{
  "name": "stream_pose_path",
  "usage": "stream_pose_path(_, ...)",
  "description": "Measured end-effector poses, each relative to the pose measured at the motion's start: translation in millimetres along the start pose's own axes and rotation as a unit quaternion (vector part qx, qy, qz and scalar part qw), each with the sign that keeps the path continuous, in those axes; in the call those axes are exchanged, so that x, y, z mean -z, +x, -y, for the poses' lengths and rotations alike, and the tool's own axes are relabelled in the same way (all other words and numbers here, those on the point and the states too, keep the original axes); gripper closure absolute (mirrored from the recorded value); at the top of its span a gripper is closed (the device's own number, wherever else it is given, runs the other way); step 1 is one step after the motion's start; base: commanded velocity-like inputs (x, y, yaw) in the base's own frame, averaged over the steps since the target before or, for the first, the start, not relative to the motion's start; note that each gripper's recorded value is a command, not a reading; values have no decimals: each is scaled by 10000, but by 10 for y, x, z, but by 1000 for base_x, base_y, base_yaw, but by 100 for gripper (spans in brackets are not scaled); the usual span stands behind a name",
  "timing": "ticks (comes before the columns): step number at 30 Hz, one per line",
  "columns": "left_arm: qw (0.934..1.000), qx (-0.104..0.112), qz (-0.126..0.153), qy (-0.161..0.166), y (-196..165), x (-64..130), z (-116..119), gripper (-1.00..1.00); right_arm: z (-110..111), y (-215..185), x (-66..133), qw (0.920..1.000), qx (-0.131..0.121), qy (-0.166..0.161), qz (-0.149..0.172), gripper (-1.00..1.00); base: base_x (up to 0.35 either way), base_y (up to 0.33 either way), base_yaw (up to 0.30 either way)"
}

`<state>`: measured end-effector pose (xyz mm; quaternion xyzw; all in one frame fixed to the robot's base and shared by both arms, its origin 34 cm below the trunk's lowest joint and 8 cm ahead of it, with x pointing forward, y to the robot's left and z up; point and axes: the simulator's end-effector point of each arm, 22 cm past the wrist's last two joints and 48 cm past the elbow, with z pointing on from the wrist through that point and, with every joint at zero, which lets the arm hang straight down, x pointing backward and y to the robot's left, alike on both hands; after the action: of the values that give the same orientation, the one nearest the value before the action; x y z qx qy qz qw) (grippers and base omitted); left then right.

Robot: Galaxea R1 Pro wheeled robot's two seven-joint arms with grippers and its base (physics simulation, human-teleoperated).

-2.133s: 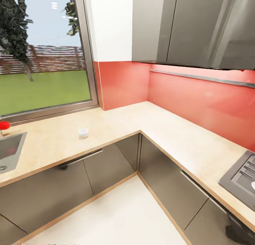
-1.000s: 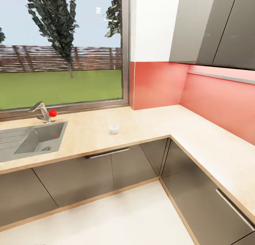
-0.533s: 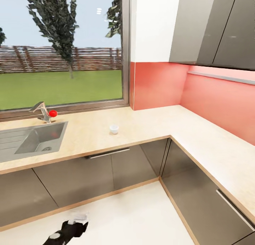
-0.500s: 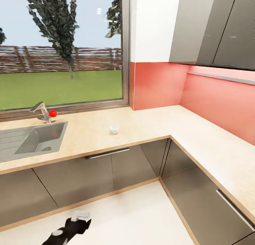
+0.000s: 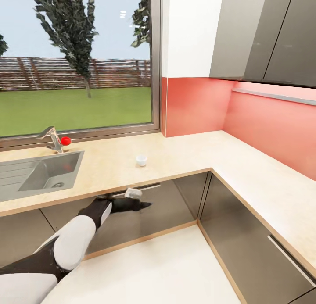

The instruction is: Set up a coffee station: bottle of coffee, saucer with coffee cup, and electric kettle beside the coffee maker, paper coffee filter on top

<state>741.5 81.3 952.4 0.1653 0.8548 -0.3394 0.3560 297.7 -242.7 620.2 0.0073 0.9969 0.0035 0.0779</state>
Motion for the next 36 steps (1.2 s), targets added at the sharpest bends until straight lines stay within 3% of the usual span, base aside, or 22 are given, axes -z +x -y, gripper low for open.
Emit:
stream_pose_path(6, 9998, 93, 20, 191, -941, 167, 208, -100, -7, 6, 0, 10000, 3, -17, -10, -100, 0, 0, 0)
stream_pose_path(10, 9996, -79, 237, 125, -1705, 385, 331, -100, -8, 7, 1, 10000, 11, -19, -9, -100, 0, 0, 0)
stream_pose_path(11, 9993, -172, 339, -28, -1935, 459, 311, -100, -8, 6, -1, 10000, 9, -19, -12, -100, 0, 0, 118)
stream_pose_path(12, 9947, -280, 573, -810, -2325, 622, 61, -100, -9, 7, -1, 10000, 11, -20, -13, -100, 0, 0, 195)
stream_pose_path(13, 9898, -259, 643, -1248, -2439, 704, -86, -100, -7, 8, 1, 10000, 8, -17, -9, -100, 0, 0, 224)
stream_pose_path(17, 9765, -81, 534, -2084, -2412, 829, -435, -100, 20, 8, -1, 10000, -1, 10, -13, -100, 0, 0, 175)
stream_pose_path(20, 9693, -40, 533, -2402, -2370, 907, -601, -100, 27, 4, -1, 10000, 12, 21, -3, -100, 26, 0, 18)
stream_pose_path(23, 9662, -22, 580, -2513, -2392, 978, -670, -100, 28, 3, 1, 10000, 25, 22, 3, -100, 271, 0, 1)
stream_pose_path(36, 9658, -9, 576, -2527, -2382, 981, -678, -100, 26, 13, 2, 10000, 27, 17, -13, -100, 331, 0, 0)
